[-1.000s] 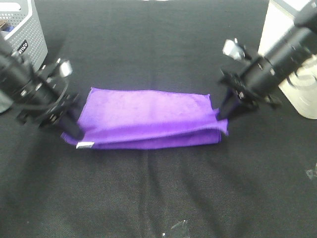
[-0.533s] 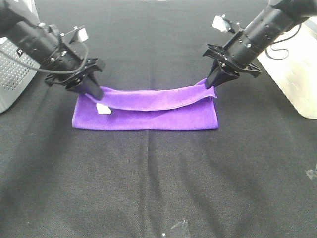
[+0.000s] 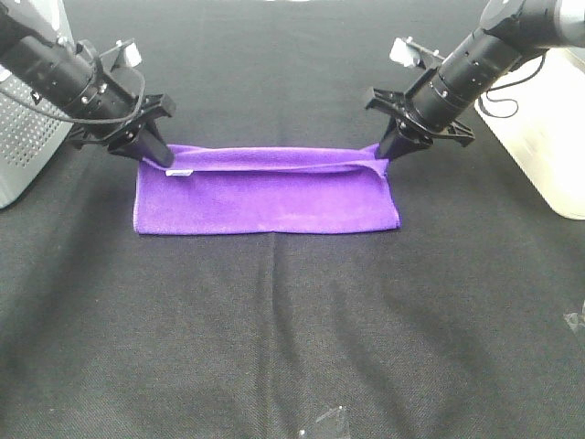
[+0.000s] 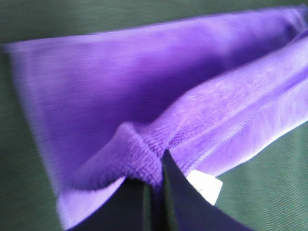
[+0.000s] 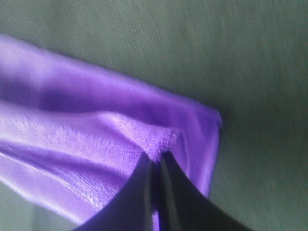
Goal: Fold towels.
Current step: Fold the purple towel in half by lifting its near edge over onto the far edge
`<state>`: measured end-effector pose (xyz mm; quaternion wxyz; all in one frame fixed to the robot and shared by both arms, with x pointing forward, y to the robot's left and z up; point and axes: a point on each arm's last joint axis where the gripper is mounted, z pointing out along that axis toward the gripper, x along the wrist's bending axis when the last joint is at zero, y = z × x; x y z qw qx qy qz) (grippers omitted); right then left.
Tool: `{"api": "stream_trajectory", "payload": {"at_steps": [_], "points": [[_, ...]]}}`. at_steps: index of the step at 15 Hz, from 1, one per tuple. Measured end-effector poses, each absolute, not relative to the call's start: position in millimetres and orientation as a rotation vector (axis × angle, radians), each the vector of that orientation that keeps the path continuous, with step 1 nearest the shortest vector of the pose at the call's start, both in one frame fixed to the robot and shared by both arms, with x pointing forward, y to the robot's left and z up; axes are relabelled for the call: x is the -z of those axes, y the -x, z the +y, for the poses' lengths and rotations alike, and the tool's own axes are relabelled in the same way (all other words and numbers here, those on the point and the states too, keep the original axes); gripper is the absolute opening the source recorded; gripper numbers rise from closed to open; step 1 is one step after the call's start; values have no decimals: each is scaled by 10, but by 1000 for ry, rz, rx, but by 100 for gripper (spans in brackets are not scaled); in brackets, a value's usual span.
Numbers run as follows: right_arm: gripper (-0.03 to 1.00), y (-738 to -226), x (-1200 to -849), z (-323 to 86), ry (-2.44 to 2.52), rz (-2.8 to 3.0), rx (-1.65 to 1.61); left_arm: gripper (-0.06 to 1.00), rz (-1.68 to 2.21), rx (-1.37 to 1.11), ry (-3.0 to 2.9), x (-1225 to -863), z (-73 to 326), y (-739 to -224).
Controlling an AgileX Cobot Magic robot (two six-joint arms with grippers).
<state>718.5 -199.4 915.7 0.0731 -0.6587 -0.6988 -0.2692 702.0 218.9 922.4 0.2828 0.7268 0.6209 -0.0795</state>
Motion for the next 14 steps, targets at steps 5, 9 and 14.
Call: {"api": "stream_trajectory", "payload": {"at_steps": [5,9,14], "points": [[1,-7220,-9071,-1990,2005,-2072,831,0,1649,177,-1923,-9195,2186,-7061],[2,-7235,-9074,-1993,2017,-2073,848,0,1644,219,-1897,-9004,2160,-7092],[8,-7261,-9087,-1989,2038,-2051,889,5,1657,246,-1848,-8859,2136,-7122]]}}
